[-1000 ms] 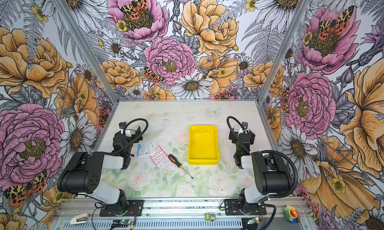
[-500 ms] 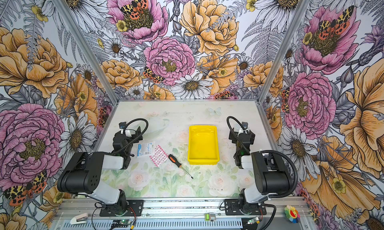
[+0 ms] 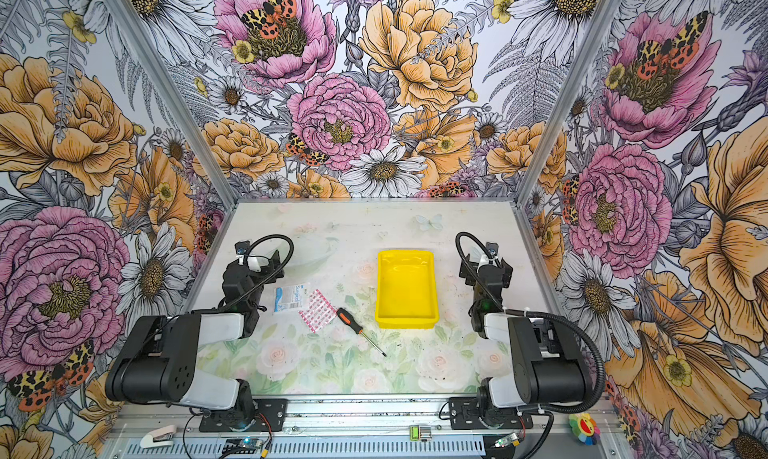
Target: Put the screwdriver in the bin
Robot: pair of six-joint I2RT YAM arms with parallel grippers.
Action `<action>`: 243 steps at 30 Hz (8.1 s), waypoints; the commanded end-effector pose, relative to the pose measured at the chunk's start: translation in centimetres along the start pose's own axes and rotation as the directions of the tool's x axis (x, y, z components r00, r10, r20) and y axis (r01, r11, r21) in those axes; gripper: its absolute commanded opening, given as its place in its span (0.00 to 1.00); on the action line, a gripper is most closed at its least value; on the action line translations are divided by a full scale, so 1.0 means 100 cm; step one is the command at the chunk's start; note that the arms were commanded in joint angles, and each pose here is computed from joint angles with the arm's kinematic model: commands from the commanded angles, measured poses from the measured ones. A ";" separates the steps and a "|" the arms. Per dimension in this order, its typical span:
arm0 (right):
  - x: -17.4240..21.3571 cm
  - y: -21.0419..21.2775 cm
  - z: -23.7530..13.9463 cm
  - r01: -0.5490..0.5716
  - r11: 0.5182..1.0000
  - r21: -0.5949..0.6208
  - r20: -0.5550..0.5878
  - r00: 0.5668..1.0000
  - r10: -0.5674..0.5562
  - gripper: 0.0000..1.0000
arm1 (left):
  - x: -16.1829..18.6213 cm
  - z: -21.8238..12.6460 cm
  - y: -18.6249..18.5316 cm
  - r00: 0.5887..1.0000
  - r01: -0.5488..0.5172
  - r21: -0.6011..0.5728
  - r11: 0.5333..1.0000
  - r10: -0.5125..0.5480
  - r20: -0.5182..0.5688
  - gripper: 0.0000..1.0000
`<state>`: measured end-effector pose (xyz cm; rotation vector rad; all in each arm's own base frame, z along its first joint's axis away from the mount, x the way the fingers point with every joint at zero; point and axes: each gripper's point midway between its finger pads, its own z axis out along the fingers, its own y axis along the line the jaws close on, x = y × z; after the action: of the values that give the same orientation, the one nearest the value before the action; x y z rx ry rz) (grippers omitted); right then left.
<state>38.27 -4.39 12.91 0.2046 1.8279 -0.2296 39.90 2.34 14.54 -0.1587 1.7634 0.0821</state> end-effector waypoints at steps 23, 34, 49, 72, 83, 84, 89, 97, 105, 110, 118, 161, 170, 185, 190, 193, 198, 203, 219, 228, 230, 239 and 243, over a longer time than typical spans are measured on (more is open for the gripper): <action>-0.102 0.115 -0.092 -0.102 0.918 -0.384 -0.257 0.966 -0.001 0.99 | -0.024 -0.093 -0.022 0.886 0.371 -0.013 0.929 -0.358 -0.295 0.99; -0.076 0.253 -0.131 0.006 0.774 -0.633 -0.379 0.870 -0.316 1.00 | -0.013 -0.130 -0.067 0.803 0.483 0.134 0.865 -0.378 -0.460 0.98; 0.019 0.369 -0.174 0.084 0.594 -0.800 -0.409 0.648 -0.642 0.99 | 0.017 -0.164 -0.097 0.713 0.578 0.195 0.793 -0.374 -0.593 0.99; 0.111 0.390 -0.207 0.040 0.430 -0.902 -0.366 0.458 -0.810 0.79 | 0.047 -0.181 -0.084 0.680 0.591 0.095 0.801 -0.431 -0.593 0.99; 0.133 0.384 -0.201 0.093 0.438 -0.894 -0.364 0.416 -0.833 0.70 | 0.048 -0.179 -0.081 0.686 0.583 0.084 0.808 -0.435 -0.583 0.99; 0.136 0.384 -0.202 0.099 0.437 -0.894 -0.364 0.410 -0.836 0.69 | 0.048 -0.179 -0.080 0.687 0.583 0.082 0.808 -0.437 -0.581 0.99; 0.142 0.381 -0.200 0.116 0.447 -0.887 -0.371 0.398 -0.839 0.67 | 0.047 -0.179 -0.080 0.690 0.581 0.084 0.810 -0.436 -0.578 0.99; 0.150 0.378 -0.197 0.157 0.456 -0.876 -0.371 0.386 -0.845 0.56 | 0.045 -0.179 -0.079 0.697 0.579 0.085 0.811 -0.439 -0.567 0.99; 0.150 0.378 -0.193 0.172 0.481 -0.860 -0.388 0.394 -0.833 0.34 | 0.039 -0.177 -0.076 0.708 0.577 0.090 0.811 -0.443 -0.551 0.99; 0.126 0.385 -0.193 0.172 0.493 -0.853 -0.378 0.449 -0.810 0.26 | 0.037 -0.176 -0.076 0.713 0.577 0.097 0.811 -0.442 -0.544 0.99; 0.073 0.394 -0.193 0.134 0.538 -0.832 -0.383 0.563 -0.733 0.18 | 0.003 -0.173 -0.093 0.774 0.570 0.252 0.782 -0.410 -0.482 0.99; -0.029 0.235 -0.059 -0.091 0.921 -0.379 -0.641 0.743 -0.191 0.02 | -0.056 -0.199 -0.295 0.953 0.207 0.804 0.557 0.071 -0.294 0.99; -0.001 0.243 -0.040 -0.101 0.934 -0.342 -0.674 0.719 -0.169 0.02 | -0.032 -0.219 -0.324 0.939 0.181 0.840 0.511 0.163 -0.301 0.99; 0.057 0.244 -0.028 -0.088 0.945 -0.314 -0.744 0.641 -0.188 0.03 | -0.016 -0.222 -0.324 0.929 0.136 0.835 0.534 0.224 -0.294 0.99; 0.072 0.244 -0.026 -0.071 0.947 -0.312 -0.757 0.621 -0.203 0.03 | -0.014 -0.221 -0.322 0.928 0.134 0.827 0.546 0.224 -0.298 0.99; 0.080 0.243 -0.023 -0.062 0.950 -0.306 -0.765 0.610 -0.207 0.04 | -0.014 -0.221 -0.321 0.926 0.132 0.824 0.551 0.227 -0.300 0.99; 0.093 0.243 -0.019 -0.055 0.954 -0.295 -0.779 0.592 -0.207 0.05 | -0.012 -0.223 -0.317 0.925 0.126 0.819 0.560 0.233 -0.301 0.99; 0.098 0.247 -0.019 -0.070 0.951 -0.300 -0.786 0.584 -0.205 0.10 | -0.010 -0.225 -0.313 0.923 0.118 0.817 0.564 0.241 -0.300 0.99; 0.110 0.246 -0.018 -0.063 0.955 -0.291 -0.799 0.565 -0.206 0.28 | -0.002 -0.226 -0.313 0.914 0.095 0.819 0.566 0.277 -0.297 0.99; 0.093 0.245 -0.020 -0.057 0.953 -0.297 -0.775 0.598 -0.205 0.44 | -0.009 -0.226 -0.308 0.926 0.083 0.808 0.583 0.255 -0.278 0.99; 0.086 0.245 -0.020 -0.063 0.952 -0.299 -0.767 0.610 -0.201 0.46 | -0.009 -0.226 -0.308 0.927 0.081 0.810 0.581 0.256 -0.276 0.99; 0.051 0.241 -0.030 -0.097 0.949 -0.300 -0.730 0.664 -0.163 0.57 | -0.011 -0.227 -0.303 0.931 0.076 0.806 0.586 0.248 -0.268 0.99; 0.033 0.235 -0.040 -0.113 0.947 -0.300 -0.708 0.692 -0.142 0.63 | -0.011 -0.229 -0.299 0.934 0.076 0.809 0.583 0.242 -0.263 0.99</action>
<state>39.57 19.89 6.83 0.0122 2.7074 0.1739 22.82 -30.88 21.22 0.6221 2.0065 -0.7685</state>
